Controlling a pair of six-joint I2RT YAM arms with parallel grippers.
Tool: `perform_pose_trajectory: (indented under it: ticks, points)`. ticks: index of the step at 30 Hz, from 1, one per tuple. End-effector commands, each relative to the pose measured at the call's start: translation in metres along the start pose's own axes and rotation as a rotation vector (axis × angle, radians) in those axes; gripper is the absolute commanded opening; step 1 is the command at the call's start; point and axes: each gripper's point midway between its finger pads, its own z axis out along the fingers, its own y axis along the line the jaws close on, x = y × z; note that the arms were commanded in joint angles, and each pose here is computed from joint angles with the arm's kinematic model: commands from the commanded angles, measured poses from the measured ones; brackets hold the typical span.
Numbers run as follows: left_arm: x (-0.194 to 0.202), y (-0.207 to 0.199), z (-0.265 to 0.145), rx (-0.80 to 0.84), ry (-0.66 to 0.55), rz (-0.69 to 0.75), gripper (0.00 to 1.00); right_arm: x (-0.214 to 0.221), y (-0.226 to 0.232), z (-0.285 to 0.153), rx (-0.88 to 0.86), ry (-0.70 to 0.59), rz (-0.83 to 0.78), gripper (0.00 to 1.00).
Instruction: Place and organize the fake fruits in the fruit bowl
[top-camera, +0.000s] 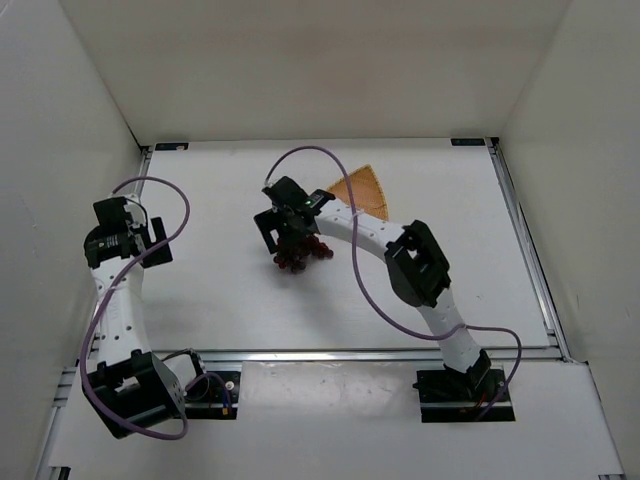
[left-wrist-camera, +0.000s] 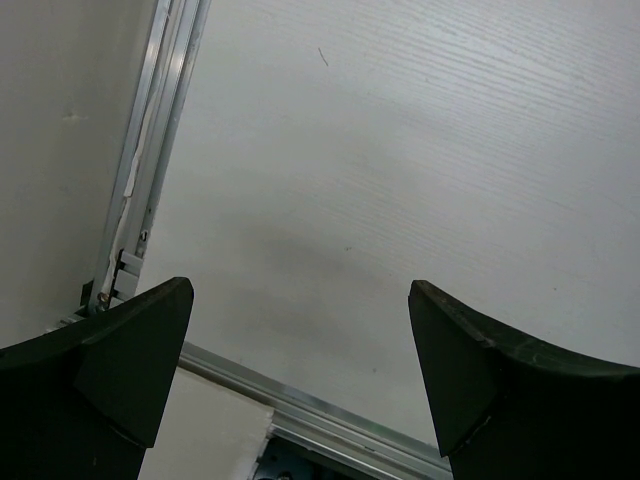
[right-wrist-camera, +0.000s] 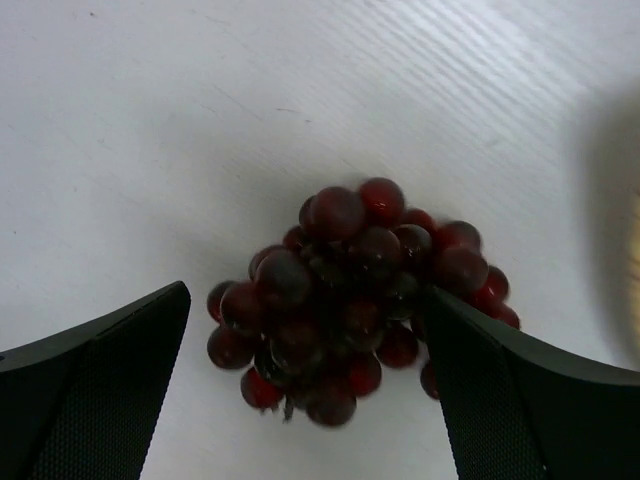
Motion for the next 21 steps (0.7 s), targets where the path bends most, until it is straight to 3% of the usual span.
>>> perform_pose_trajectory:
  ticks: [1, 4, 7, 10, 13, 14, 17, 21]
  points:
    - [0.005, 0.003, -0.004, -0.016, -0.004, 0.016, 1.0, 0.009, 0.024, 0.003, -0.05, 0.072, 0.003, 1.0]
    - [0.008, -0.004, -0.008, 0.016, 0.023, 0.065, 1.0, 0.033, 0.01, 0.025, 0.065, 0.164, 0.011, 1.0]
    - [-0.024, -0.053, -0.045, 0.264, -0.066, 0.27, 1.0, 0.055, 0.002, 0.024, 0.125, 0.22, 0.014, 0.93]
    - [-0.034, -0.096, -0.075, 0.425, -0.103, 0.461, 1.0, 0.065, 0.0, 0.015, 0.123, 0.229, 0.027, 0.7]
    - [-0.033, -0.12, -0.077, 0.461, -0.089, 0.548, 1.0, 0.057, 0.006, 0.002, 0.074, 0.212, 0.052, 0.33]
    - [-0.034, -0.127, -0.08, 0.47, -0.092, 0.563, 1.0, 0.051, 0.011, -0.006, 0.052, 0.198, 0.065, 0.16]
    - [-0.039, -0.142, -0.084, 0.512, -0.098, 0.58, 1.0, 0.012, 0.011, -0.048, -0.024, 0.092, 0.145, 0.0]
    - [-0.039, -0.16, -0.096, 0.554, -0.123, 0.652, 1.0, -0.05, -0.042, -0.125, -0.02, -0.158, 0.359, 0.0]
